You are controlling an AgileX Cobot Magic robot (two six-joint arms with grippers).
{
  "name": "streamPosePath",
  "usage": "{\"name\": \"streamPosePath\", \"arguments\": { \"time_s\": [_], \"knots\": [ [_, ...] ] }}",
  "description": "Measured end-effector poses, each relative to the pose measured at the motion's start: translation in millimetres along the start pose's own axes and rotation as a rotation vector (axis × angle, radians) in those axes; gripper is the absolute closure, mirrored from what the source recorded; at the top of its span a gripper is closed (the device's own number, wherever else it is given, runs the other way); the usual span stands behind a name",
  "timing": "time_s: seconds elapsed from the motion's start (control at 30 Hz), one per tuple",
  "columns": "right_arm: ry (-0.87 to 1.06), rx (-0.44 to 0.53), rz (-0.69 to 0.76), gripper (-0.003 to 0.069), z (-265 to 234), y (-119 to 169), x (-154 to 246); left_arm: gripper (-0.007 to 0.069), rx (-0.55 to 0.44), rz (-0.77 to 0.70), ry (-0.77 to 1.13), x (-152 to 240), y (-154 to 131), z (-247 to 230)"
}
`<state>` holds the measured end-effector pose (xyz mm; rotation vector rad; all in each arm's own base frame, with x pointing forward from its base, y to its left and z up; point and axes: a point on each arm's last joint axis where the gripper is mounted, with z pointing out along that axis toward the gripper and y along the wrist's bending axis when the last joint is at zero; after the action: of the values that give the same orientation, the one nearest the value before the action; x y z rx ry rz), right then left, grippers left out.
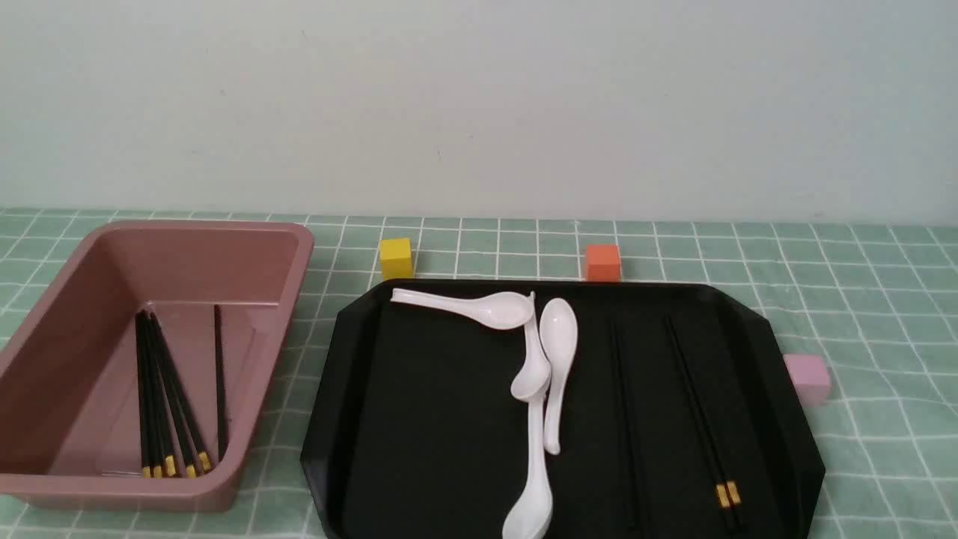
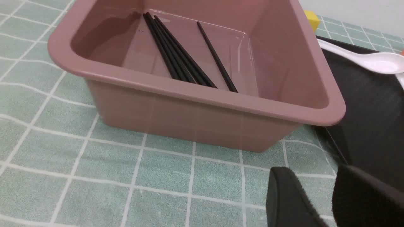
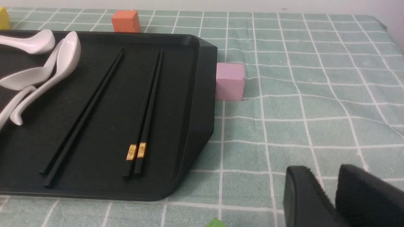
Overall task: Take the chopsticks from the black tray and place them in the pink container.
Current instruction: 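Move the gripper over the chopsticks on the black tray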
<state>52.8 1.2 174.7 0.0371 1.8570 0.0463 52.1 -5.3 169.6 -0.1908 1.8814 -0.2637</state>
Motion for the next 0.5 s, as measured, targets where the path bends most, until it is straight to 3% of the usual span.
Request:
{"name": "streamPosePath", "arguments": {
  "time_s": [0.5],
  "knots": [
    [0.0, 0.0, 0.0, 0.0453, 0.0, 0.0, 0.0, 0.0386, 0.0, 0.0, 0.0, 0.0, 0.0, 0.0]
  ]
}}
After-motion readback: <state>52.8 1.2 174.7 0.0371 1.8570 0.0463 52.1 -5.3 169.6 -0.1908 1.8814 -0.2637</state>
